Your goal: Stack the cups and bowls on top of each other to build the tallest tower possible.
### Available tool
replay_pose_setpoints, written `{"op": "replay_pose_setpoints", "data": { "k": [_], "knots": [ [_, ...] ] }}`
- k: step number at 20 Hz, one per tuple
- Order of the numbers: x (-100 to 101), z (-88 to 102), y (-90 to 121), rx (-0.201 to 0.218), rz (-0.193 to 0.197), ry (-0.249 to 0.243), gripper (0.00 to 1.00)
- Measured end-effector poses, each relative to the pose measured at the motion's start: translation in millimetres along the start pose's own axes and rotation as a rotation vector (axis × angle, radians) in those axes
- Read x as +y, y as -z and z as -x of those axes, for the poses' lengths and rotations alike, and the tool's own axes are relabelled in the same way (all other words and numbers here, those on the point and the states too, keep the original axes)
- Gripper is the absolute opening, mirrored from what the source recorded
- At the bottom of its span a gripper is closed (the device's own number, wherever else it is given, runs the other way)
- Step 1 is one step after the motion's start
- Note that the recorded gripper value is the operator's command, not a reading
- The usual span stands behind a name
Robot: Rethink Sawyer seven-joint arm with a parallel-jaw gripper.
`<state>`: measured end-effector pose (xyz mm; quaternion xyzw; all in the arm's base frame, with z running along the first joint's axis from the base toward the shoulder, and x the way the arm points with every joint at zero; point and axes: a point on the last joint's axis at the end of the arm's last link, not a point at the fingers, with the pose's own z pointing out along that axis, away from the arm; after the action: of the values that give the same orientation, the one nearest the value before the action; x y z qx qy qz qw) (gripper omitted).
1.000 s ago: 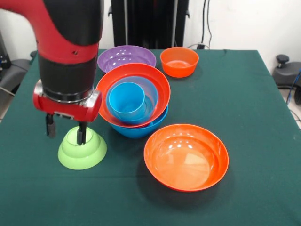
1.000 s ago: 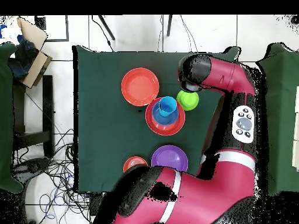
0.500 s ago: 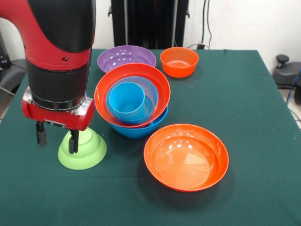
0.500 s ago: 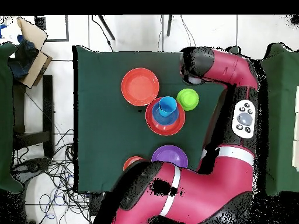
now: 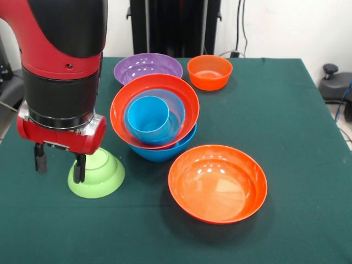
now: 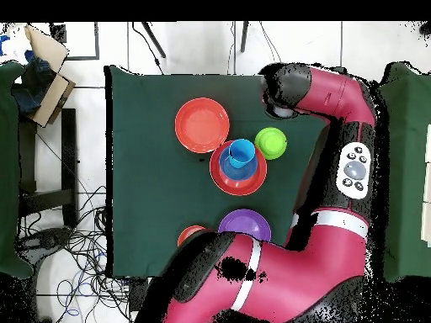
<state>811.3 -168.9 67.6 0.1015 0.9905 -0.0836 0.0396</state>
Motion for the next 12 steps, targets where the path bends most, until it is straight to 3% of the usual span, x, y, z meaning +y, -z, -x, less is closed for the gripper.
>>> {"op": "replay_pose_setpoints", "data": {
  "k": [12],
  "knots": [
    [-24,7.9,16,-0.023,-0.007,-0.028,1.0]
  ]
}}
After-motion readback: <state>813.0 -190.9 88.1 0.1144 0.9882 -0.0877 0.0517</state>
